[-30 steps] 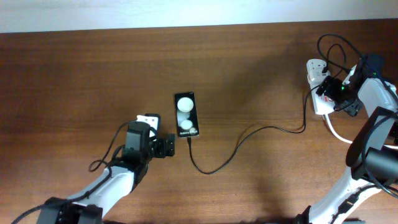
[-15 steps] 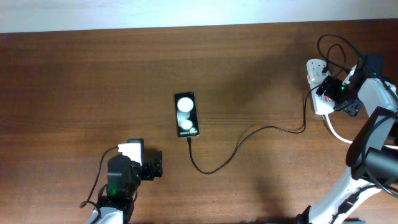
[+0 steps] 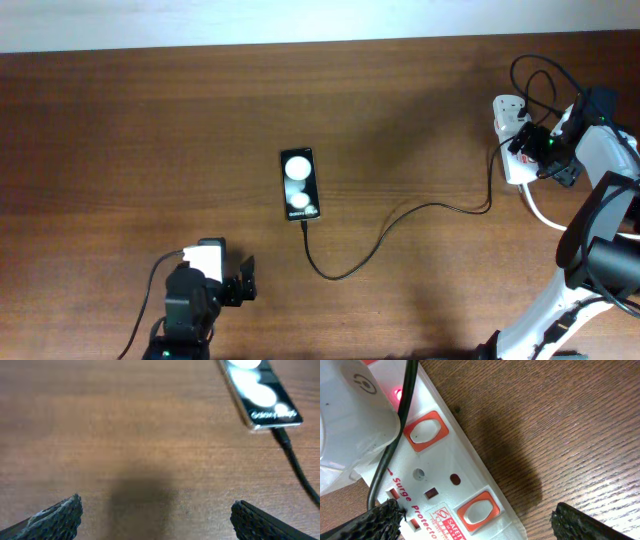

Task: Plug charger to phone and switch on socket

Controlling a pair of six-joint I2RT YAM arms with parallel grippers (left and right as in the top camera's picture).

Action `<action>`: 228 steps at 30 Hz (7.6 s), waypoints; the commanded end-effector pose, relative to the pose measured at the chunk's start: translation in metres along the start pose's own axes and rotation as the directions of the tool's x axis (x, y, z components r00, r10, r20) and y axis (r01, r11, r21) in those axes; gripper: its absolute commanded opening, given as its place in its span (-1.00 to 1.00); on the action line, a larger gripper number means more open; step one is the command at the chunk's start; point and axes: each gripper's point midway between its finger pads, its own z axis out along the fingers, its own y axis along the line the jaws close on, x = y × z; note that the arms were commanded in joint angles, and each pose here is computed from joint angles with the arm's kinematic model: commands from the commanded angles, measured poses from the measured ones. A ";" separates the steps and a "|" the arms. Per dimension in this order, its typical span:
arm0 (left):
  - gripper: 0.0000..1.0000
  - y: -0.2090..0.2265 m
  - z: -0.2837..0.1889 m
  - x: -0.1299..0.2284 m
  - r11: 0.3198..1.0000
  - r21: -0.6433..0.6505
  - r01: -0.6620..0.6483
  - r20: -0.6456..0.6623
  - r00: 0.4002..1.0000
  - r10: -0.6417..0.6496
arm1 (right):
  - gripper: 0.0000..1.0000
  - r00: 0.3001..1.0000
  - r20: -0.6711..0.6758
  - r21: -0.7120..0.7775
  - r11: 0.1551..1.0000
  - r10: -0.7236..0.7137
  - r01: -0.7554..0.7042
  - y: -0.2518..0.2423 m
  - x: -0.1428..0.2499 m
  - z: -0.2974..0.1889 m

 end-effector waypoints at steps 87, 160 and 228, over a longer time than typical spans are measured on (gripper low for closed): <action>0.98 -0.003 -0.072 -0.112 0.979 -0.116 -0.166 0.547 0.812 0.203 | 0.97 1.000 0.016 0.010 1.000 -0.015 0.015 -0.001 0.000 -0.010; 0.98 -0.003 -0.072 -0.112 0.979 -0.116 -0.166 0.547 0.812 0.203 | 0.97 0.853 0.440 -0.172 0.906 -0.281 0.387 0.113 0.110 -0.222; 0.98 -0.003 -0.072 -0.112 0.979 -0.116 -0.166 0.547 0.812 0.203 | 0.97 0.746 0.626 -0.178 0.890 -0.226 0.420 0.080 0.195 -0.120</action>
